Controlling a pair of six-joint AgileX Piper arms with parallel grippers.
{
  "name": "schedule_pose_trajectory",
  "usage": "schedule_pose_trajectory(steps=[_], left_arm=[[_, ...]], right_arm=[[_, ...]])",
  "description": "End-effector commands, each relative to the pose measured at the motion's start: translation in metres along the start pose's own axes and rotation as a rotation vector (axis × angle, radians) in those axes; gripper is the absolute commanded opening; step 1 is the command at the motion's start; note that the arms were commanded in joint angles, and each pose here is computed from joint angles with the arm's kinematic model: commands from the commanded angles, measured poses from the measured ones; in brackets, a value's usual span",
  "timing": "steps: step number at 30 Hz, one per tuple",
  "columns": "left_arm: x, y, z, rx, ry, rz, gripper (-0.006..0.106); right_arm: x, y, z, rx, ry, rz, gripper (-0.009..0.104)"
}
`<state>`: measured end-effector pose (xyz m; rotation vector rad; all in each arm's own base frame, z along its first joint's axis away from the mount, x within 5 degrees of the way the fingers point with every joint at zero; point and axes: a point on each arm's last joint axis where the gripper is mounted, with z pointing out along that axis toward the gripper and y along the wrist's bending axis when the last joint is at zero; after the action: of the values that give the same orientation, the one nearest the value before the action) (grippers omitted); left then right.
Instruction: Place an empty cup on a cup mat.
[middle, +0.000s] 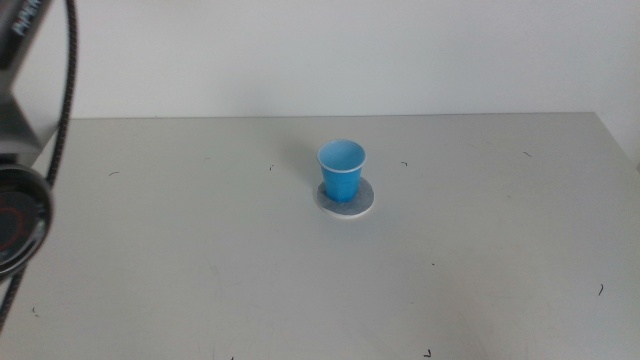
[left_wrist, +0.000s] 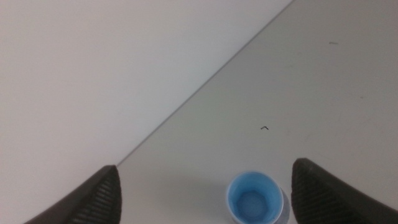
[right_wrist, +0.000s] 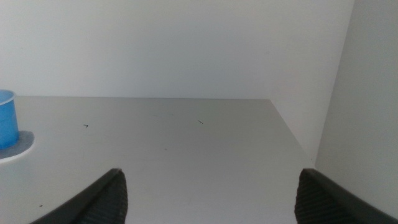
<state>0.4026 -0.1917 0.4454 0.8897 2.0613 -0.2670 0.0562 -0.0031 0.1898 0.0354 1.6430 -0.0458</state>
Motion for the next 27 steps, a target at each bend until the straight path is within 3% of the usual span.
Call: schedule_pose_trajectory(steps=[1, 8, 14, 20, 27], left_arm=[[-0.015, -0.008, -0.075, -0.038, -0.088, 0.046, 0.105], [0.006, -0.020, -0.167, -0.182, -0.063, 0.044, 0.105], [0.058, -0.034, -0.219, -0.308, 0.022, -0.056, 0.105], [0.121, -0.044, -0.263, -0.497, -0.150, -0.237, 0.105], [0.204, -0.061, -0.261, -0.618, -0.288, -0.234, 0.105]], right_arm=[[-0.012, 0.000, -0.003, -0.002, -0.109, -0.017, 0.094], [-0.012, 0.000, -0.003, -0.002, -0.109, -0.017, 0.094], [-0.012, 0.000, -0.003, -0.002, -0.109, -0.017, 0.094], [-0.012, 0.000, -0.003, -0.002, -0.109, -0.017, 0.094], [-0.012, 0.000, -0.003, -0.002, -0.109, -0.017, 0.094]])
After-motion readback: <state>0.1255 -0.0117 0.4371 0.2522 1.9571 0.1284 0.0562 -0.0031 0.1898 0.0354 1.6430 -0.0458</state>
